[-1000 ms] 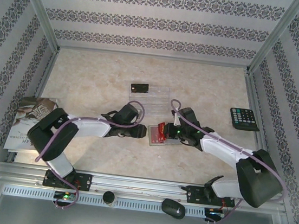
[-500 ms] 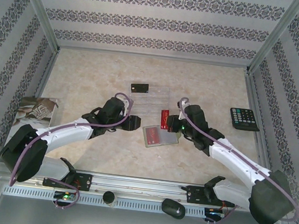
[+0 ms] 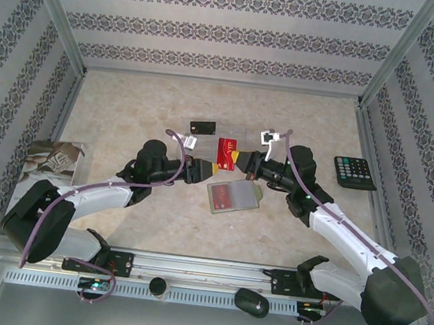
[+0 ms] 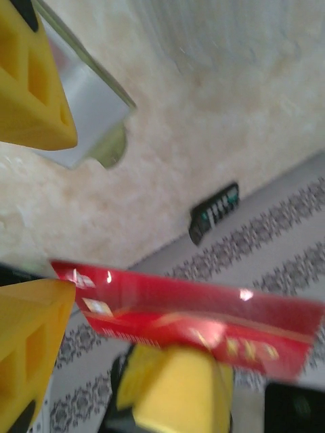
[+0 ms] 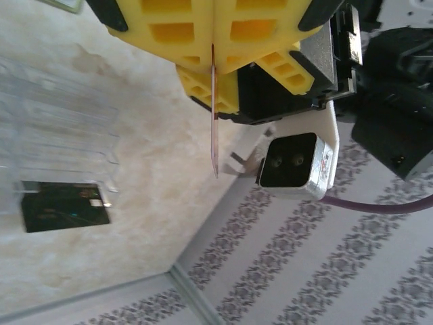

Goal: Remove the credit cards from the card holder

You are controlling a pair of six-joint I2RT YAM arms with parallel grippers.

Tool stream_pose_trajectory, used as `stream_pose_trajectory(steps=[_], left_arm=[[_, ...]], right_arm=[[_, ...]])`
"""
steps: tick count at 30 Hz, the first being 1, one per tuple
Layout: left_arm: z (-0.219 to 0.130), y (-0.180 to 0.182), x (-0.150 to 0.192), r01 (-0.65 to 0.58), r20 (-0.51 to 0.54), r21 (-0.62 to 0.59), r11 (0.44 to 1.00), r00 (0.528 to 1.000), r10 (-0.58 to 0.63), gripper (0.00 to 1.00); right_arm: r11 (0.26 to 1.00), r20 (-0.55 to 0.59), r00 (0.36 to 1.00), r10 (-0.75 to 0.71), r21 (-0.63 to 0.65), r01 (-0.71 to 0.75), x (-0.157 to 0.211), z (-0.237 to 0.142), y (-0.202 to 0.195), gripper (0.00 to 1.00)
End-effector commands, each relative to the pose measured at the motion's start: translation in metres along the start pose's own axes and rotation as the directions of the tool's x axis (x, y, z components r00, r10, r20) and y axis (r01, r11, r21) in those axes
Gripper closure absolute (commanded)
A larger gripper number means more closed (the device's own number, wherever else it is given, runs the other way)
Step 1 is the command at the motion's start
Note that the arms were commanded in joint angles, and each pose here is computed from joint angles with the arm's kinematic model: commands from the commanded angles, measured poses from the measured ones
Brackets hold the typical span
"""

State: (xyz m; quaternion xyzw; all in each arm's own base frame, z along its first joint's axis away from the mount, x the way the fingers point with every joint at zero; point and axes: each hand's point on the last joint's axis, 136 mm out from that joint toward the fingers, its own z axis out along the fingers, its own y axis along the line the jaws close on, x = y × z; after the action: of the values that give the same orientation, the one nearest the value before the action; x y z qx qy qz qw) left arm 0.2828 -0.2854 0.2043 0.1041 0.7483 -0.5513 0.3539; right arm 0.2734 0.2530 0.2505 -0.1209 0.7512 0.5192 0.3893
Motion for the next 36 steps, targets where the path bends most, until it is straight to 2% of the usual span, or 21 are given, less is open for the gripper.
stream_pose_trajectory(steps=[1, 4, 9, 13, 16, 20, 22, 24, 25, 28, 32, 34, 36], left_arm=[[-0.005, -0.035, -0.023, -0.071, 0.075, 0.146, 0.987, 0.995, 0.060, 0.52], [-0.005, -0.038, -0.025, -0.076, 0.074, 0.153, 0.985, 0.995, 0.065, 0.55], [-0.007, -0.044, -0.027, -0.081, 0.087, 0.174, 0.981, 0.994, 0.066, 0.67], [-0.009, -0.052, -0.032, -0.085, 0.099, 0.204, 0.975, 0.993, 0.066, 0.64], [-0.009, -0.056, -0.033, -0.088, 0.099, 0.214, 0.973, 0.993, 0.068, 0.67], [-0.008, -0.055, -0.033, -0.080, 0.094, 0.214, 0.974, 0.994, 0.061, 0.80], [-0.007, -0.053, -0.033, -0.081, 0.085, 0.195, 0.977, 0.994, 0.065, 0.93], [-0.006, -0.051, -0.033, -0.083, 0.071, 0.175, 0.981, 0.995, 0.072, 1.00], [-0.005, -0.051, -0.033, -0.087, 0.063, 0.163, 0.983, 0.995, 0.078, 1.00], [-0.003, -0.048, -0.035, -0.114, 0.029, 0.115, 0.987, 0.993, 0.111, 1.00], [-0.001, -0.036, -0.039, -0.218, -0.075, -0.024, 0.976, 0.974, 0.216, 1.00], [0.000, -0.029, -0.045, -0.303, -0.159, -0.100, 0.948, 0.945, 0.286, 1.00], [0.000, -0.014, -0.055, -0.403, -0.237, -0.207, 0.892, 0.905, 0.354, 1.00]], right_arm=[[0.994, 0.000, 1.000, 0.018, -0.112, -0.017, -0.002, 0.001, 0.018, 1.00], [0.991, -0.003, 1.000, 0.028, -0.134, -0.028, 0.000, 0.002, 0.021, 1.00], [0.992, -0.007, 0.999, 0.039, -0.118, -0.039, 0.005, 0.002, 0.017, 1.00], [0.991, -0.027, 0.998, 0.053, -0.123, -0.056, 0.010, 0.006, 0.014, 1.00], [0.991, -0.032, 0.998, 0.059, -0.120, -0.062, 0.013, 0.007, 0.012, 1.00], [0.991, -0.035, 0.997, 0.062, -0.116, -0.065, 0.014, 0.008, 0.011, 1.00], [0.992, -0.039, 0.997, 0.061, -0.109, -0.065, 0.015, 0.009, 0.010, 1.00], [0.993, -0.041, 0.997, 0.064, -0.098, -0.068, 0.016, 0.009, 0.007, 0.99], [0.994, -0.042, 0.997, 0.061, -0.091, -0.065, 0.016, 0.009, 0.006, 0.94], [0.996, -0.039, 0.997, 0.065, -0.054, -0.067, 0.018, 0.007, -0.002, 0.66], [0.998, -0.001, 0.999, 0.042, 0.053, -0.042, 0.021, -0.008, -0.022, 0.63], [0.992, 0.014, 1.000, 0.023, 0.121, -0.025, 0.023, -0.018, -0.032, 0.63], [0.987, 0.022, 1.000, 0.010, 0.162, -0.013, 0.024, -0.025, -0.038, 0.63]])
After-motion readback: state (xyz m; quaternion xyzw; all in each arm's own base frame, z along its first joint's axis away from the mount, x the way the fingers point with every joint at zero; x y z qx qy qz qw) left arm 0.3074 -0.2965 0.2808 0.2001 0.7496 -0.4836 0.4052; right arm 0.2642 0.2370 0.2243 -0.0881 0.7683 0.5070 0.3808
